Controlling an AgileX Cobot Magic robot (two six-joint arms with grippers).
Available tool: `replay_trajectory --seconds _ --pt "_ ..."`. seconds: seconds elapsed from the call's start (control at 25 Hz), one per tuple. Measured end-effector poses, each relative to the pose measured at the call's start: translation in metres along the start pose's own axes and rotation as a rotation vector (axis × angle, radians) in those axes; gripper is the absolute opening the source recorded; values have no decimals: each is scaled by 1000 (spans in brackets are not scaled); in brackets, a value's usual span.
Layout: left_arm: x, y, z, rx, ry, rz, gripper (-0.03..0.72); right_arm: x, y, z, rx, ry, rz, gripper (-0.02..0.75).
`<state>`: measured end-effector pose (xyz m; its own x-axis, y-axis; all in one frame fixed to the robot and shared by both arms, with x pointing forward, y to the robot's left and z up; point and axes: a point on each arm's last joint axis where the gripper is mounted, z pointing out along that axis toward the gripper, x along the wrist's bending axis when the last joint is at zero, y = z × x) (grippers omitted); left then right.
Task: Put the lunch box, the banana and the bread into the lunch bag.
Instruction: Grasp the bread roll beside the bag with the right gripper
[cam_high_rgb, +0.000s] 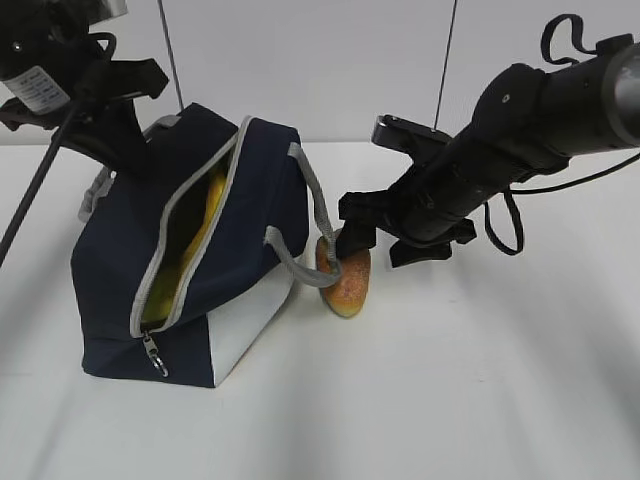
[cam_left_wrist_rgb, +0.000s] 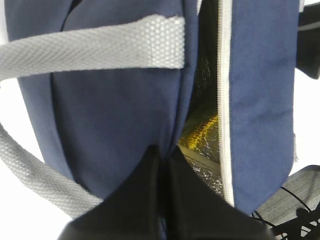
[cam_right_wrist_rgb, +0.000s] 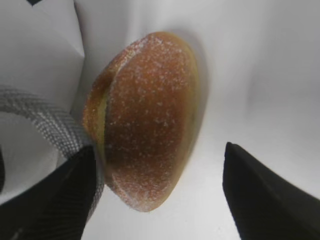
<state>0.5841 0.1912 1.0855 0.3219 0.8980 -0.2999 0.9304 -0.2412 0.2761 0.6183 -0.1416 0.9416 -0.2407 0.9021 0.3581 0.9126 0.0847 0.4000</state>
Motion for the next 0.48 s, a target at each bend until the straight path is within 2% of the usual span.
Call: replay_trajectory --seconds 0.2,0.48 --pt "0 0 0 0 0 0 1 5 0 6 34 64 5 583" --pt "0 0 0 0 0 0 1 5 2 7 19 69 0 583"
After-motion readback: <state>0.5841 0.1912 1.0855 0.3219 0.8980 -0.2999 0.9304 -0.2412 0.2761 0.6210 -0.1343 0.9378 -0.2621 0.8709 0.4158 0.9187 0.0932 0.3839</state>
